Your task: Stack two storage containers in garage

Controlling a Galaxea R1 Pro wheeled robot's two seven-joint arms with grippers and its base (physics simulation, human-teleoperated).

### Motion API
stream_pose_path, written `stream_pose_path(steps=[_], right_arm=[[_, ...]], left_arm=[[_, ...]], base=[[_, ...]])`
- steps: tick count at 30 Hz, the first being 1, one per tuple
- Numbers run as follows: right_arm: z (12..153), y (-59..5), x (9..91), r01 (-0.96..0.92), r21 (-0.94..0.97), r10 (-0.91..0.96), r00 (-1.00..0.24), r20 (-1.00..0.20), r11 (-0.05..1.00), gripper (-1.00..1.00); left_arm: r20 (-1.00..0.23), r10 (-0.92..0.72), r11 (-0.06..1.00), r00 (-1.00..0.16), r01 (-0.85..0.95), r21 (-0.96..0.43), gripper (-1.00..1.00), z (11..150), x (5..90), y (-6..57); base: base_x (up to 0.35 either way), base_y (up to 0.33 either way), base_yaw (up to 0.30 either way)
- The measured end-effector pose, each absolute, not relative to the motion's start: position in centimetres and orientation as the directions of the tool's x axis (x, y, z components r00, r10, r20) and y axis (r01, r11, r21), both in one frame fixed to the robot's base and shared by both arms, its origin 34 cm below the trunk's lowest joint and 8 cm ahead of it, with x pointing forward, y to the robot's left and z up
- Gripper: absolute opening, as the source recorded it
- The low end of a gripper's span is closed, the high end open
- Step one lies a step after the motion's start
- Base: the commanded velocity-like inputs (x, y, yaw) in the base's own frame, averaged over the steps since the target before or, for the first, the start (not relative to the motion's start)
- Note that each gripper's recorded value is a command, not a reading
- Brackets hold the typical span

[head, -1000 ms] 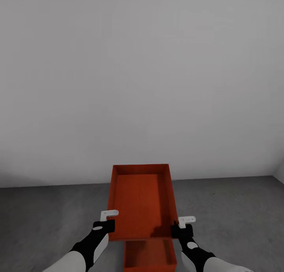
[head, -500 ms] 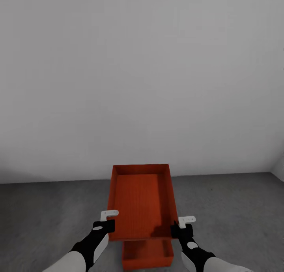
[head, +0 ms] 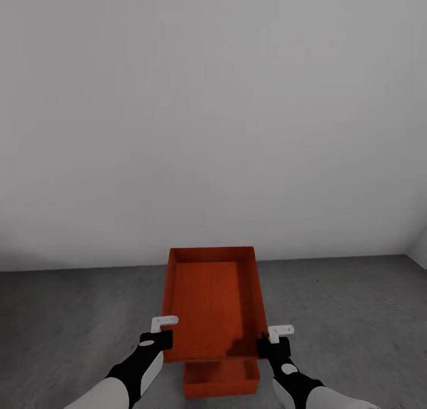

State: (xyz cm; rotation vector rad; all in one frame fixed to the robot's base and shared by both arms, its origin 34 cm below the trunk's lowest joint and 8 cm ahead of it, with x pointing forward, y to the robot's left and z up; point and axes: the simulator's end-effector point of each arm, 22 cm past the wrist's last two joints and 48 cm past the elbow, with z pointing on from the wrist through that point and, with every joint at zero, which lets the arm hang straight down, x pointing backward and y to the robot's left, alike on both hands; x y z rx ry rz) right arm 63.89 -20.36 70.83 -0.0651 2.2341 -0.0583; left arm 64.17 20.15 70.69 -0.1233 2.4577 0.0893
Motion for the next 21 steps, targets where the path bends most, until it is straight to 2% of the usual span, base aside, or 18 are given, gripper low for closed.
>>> stream_pose_path(steps=[21], right_arm=[[69.2, -20.3, 63.1, -0.029, -0.064, -0.068, -0.641, -0.764, 0.998, -1.00]], left_arm=[[-0.604, -0.067, 0.993, -0.794, -0.111, 0.036, -1.00, 69.0, 63.4, 20.2]], base=[[0.000, 0.000, 0.000]])
